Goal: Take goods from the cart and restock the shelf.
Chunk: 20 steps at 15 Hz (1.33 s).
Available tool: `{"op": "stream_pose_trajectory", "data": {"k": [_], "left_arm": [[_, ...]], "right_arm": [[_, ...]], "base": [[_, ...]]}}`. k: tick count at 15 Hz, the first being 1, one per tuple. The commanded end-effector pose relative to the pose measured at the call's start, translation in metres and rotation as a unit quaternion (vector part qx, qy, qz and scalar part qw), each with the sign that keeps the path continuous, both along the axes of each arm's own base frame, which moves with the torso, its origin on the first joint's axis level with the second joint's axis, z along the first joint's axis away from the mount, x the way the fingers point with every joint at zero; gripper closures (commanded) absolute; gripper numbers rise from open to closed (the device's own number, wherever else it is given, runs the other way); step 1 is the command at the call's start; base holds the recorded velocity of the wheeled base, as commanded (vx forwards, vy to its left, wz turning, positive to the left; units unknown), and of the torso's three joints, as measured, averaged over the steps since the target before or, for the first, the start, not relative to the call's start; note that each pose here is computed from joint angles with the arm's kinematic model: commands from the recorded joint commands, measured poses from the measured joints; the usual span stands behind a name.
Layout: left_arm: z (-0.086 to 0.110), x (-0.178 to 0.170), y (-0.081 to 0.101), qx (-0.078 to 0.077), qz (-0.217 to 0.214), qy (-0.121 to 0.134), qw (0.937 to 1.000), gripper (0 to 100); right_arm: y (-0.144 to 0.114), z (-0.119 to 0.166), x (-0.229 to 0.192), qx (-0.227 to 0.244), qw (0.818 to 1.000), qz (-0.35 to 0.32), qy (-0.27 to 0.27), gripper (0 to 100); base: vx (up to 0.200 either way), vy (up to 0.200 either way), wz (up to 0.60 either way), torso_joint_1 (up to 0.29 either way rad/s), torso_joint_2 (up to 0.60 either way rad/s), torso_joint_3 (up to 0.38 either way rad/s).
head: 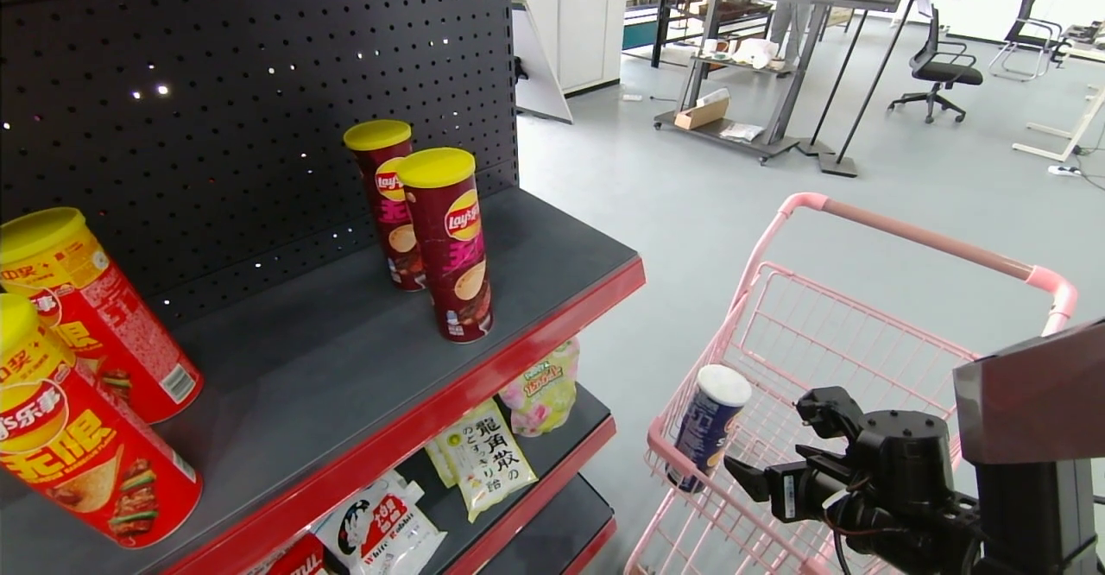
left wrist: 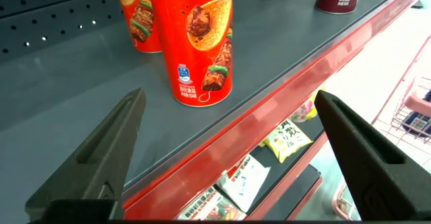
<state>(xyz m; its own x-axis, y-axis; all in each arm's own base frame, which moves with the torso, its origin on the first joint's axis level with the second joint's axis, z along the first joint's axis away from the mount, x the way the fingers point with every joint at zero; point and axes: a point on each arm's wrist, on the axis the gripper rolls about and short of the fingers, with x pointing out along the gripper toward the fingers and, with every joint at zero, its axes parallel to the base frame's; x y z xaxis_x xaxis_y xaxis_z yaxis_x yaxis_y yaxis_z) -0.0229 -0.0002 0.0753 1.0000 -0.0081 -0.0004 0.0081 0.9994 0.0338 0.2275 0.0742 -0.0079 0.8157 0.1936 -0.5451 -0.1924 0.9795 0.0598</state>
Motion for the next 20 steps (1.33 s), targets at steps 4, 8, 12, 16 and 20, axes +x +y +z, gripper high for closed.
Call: {"op": "stream_pose_trajectory", "data": {"k": [4, 8, 12, 16, 20], "left_arm": [[0.0, 0.0001, 0.0, 0.0, 0.0, 0.001, 1.0, 0], [0.0, 0.0001, 0.0, 0.001, 0.0, 0.001, 1.0, 0], [0.0, 0.0001, 0.0, 0.002, 0.001, 0.001, 1.0, 0], [0.0, 0.0001, 0.0, 0.003, 0.001, 0.001, 1.0, 0], [0.0, 0.0001, 0.0, 0.003, 0.001, 0.001, 1.0, 0]], "right_arm": [[-0.001, 0.0004, 0.0006, 0.0, 1.0, -0.002, -0.002, 0], [-0.001, 0.0021, 0.003, 0.001, 1.0, -0.002, -0.008, 0], [0.0014, 0.0022, 0.0076, 0.005, 1.0, 0.0, -0.016, 0], [0.0009, 0.0018, 0.0078, -0.001, 1.0, 0.0, -0.017, 0], [0.0008, 0.0024, 0.0086, -0.005, 1.0, 0.003, -0.02, 0]], "base": [[0.0, 0.0, 0.0, -0.061, 0.15, 0.089], [0.0, 0.0, 0.0, -0.097, 0.26, 0.152], [0.0, 0.0, 0.0, 0.0, 0.0, 0.0], [0.0, 0.0, 0.0, 0.0, 0.0, 0.0], [0.0, 0.0, 0.0, -0.09, 0.23, 0.139]]}}
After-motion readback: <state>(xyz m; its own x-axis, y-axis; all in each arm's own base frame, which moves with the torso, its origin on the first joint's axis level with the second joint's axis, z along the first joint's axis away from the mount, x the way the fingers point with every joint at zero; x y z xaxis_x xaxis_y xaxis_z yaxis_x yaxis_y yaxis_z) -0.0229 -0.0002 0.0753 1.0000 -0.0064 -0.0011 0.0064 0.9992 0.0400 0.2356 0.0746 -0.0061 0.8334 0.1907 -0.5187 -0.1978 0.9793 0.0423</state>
